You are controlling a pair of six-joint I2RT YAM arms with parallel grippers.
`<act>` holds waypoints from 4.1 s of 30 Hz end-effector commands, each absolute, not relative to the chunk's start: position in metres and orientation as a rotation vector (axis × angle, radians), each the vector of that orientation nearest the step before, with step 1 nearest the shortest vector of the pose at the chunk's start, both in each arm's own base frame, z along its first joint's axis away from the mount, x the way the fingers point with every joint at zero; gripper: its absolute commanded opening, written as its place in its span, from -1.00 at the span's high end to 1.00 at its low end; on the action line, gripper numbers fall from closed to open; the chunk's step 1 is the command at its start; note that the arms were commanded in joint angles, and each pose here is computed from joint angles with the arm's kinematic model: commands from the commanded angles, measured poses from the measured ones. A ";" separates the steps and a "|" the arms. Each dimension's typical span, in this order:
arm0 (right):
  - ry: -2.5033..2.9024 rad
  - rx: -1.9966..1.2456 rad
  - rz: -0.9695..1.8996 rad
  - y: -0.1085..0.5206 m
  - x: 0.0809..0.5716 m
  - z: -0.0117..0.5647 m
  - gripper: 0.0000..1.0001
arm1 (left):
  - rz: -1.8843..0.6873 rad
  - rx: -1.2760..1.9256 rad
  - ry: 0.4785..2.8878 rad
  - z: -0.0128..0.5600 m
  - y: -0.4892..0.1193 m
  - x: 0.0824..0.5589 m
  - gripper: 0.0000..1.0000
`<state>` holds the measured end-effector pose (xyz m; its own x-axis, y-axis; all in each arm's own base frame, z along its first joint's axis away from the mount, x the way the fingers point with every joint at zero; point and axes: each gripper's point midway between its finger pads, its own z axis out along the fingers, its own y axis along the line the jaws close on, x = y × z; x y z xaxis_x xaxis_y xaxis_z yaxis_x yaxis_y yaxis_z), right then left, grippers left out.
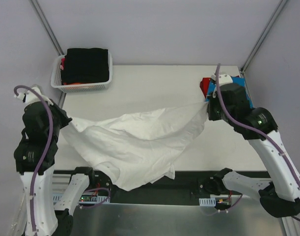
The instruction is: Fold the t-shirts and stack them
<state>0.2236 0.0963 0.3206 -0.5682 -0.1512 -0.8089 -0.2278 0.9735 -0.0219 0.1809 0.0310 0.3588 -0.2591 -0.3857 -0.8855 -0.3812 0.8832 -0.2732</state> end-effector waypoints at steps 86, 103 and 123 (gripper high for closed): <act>2.892 -0.209 0.683 0.223 0.320 0.103 0.98 | -0.636 -0.490 2.724 0.102 -0.106 0.270 0.65; 2.761 -0.004 0.715 0.250 0.448 0.075 0.98 | -0.607 -0.578 2.946 0.044 -0.116 0.230 1.00; 2.792 0.033 0.692 0.206 0.441 0.072 0.98 | -0.338 -0.755 3.069 0.014 -0.072 0.244 1.00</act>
